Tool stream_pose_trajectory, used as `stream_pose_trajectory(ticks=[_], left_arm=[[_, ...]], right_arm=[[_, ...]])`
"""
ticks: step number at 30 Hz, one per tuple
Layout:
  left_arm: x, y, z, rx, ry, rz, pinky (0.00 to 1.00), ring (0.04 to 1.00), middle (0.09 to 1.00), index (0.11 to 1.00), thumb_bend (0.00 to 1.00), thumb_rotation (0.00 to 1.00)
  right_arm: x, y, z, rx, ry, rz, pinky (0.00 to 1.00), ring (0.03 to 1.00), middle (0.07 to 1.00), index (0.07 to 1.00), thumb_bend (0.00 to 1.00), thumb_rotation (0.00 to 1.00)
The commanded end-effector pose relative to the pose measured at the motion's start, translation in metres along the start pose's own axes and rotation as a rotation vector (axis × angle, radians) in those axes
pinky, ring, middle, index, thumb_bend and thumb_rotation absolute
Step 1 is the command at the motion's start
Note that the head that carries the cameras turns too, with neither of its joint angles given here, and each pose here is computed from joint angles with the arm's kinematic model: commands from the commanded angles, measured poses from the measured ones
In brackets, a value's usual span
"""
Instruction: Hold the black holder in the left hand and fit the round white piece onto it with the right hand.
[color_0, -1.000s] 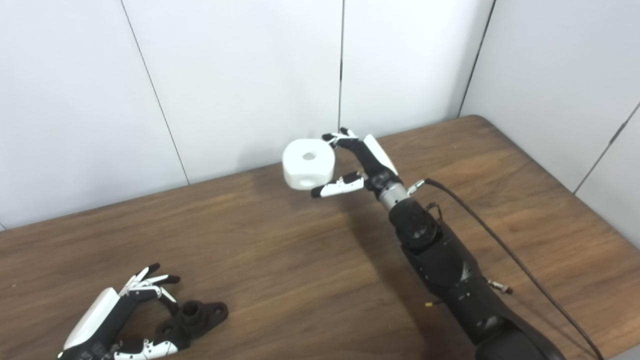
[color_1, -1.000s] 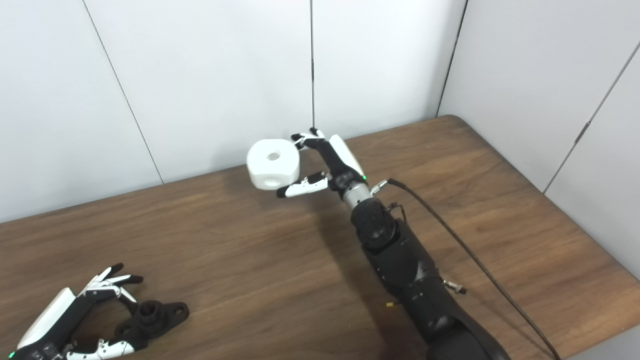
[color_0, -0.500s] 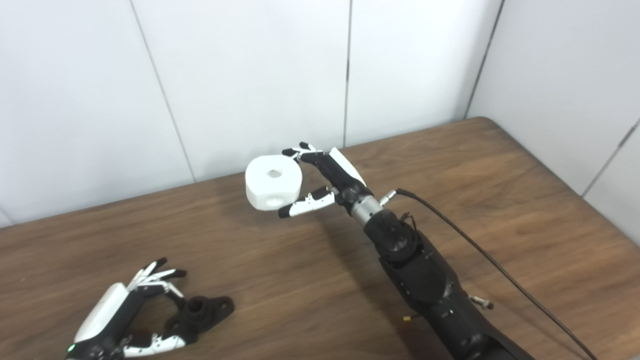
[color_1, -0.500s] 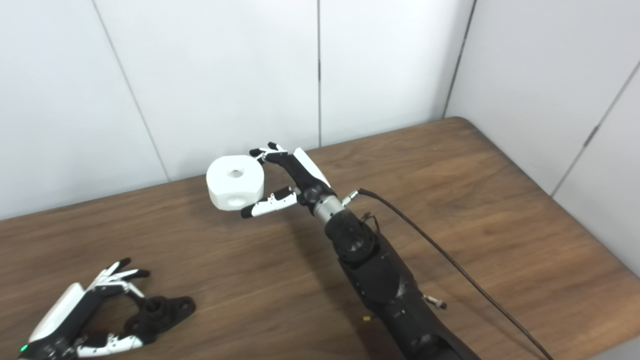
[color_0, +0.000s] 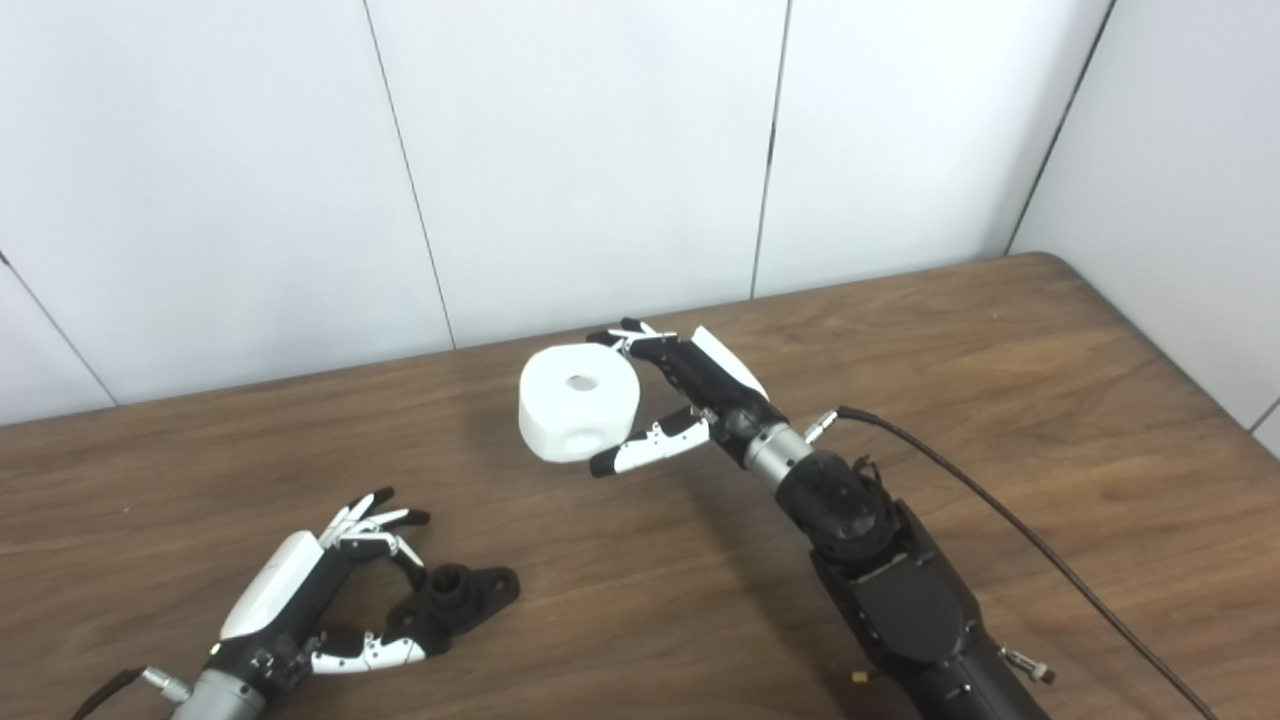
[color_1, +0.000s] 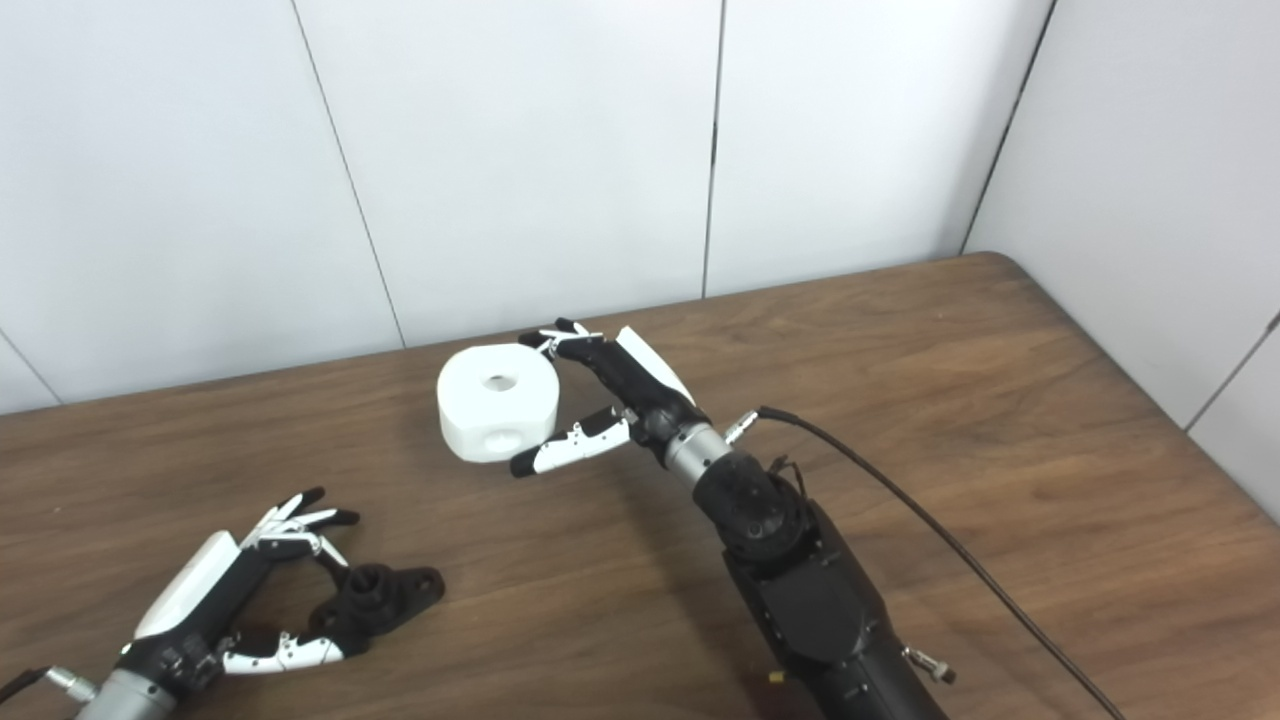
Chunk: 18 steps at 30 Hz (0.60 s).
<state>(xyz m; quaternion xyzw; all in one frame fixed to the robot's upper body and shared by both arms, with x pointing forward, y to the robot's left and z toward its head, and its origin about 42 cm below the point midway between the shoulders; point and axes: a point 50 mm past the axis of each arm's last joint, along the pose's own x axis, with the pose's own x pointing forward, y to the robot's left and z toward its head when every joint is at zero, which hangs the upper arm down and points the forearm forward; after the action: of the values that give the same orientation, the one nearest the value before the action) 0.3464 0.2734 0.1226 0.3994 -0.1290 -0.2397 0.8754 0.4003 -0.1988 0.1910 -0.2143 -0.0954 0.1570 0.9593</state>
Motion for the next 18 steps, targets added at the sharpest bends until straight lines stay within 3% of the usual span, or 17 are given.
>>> stream_pose_trajectory(ticks=[1, 18], left_arm=[[0.002, -0.006, -0.004, 0.013, 0.039, -0.036, 1.00, 1.000, 0.856, 0.482, 0.52, 0.05], [0.010, -0.015, 0.005, 0.003, 0.039, -0.028, 1.00, 1.000, 0.853, 0.481, 0.52, 0.05]], right_arm=[[0.008, -0.007, 0.023, -0.005, -0.088, -0.004, 1.00, 1.000, 0.857, 0.480, 0.53, 0.15], [-0.007, -0.004, 0.023, 0.011, -0.076, 0.068, 1.00, 1.000, 0.860, 0.480, 0.53, 0.14]])
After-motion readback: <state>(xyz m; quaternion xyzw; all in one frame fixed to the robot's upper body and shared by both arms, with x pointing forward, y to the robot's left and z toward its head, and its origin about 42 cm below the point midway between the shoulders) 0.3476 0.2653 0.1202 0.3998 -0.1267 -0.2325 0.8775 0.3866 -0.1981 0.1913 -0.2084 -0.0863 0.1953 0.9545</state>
